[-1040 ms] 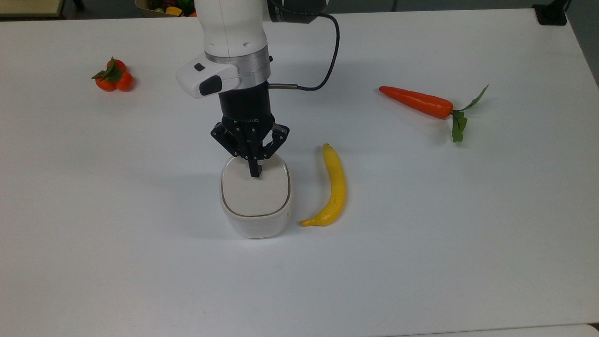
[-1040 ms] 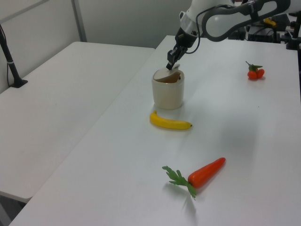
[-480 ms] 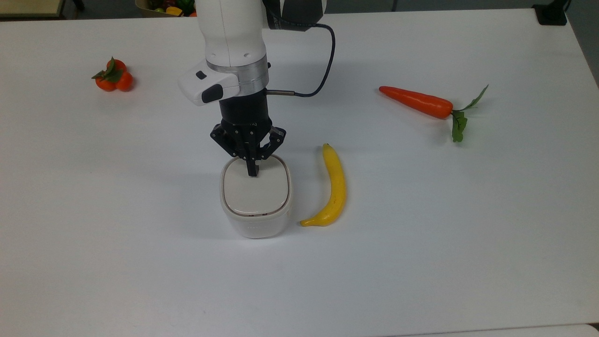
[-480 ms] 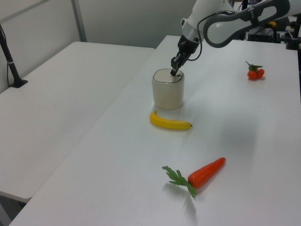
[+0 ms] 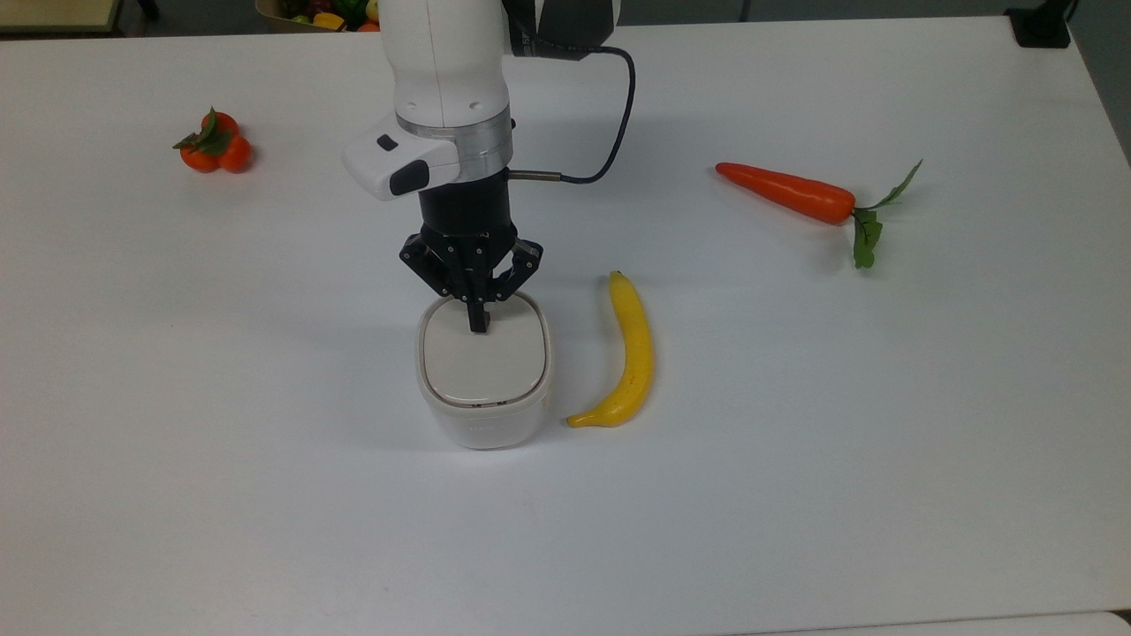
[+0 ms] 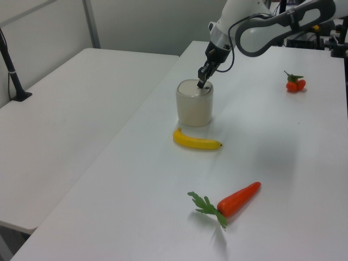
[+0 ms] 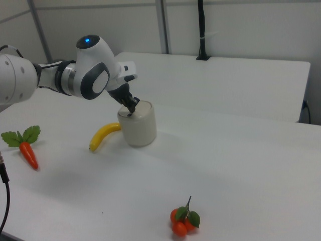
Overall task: Close garbage bin
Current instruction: 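Press the gripper down on the closed lid to seat it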
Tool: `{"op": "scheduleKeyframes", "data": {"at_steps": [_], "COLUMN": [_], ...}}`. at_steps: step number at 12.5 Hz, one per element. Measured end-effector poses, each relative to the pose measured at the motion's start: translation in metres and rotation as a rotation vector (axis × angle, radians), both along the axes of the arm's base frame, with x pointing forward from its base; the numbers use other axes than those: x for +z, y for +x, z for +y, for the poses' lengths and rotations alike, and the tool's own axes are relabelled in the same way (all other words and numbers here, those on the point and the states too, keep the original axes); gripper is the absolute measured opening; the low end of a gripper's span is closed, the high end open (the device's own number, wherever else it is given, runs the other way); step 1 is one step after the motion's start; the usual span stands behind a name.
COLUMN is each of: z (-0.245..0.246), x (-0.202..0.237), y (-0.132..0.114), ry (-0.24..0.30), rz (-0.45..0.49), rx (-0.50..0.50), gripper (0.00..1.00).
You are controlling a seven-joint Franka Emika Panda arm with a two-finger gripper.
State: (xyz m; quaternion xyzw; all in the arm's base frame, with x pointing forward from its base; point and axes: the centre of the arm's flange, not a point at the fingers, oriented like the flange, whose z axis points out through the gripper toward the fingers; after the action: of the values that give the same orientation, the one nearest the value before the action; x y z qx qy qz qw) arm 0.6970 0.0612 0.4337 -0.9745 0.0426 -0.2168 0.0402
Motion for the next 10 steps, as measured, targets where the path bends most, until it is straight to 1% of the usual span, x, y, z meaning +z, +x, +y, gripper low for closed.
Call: {"op": "scheduleKeyframes", "data": {"at_steps": [10], "z": [-0.0004], "x": [0.0], "y": [0.0], "ry": [-0.001], "rz": [0.0], "rx": [0.0], "gripper": [0.02]}}
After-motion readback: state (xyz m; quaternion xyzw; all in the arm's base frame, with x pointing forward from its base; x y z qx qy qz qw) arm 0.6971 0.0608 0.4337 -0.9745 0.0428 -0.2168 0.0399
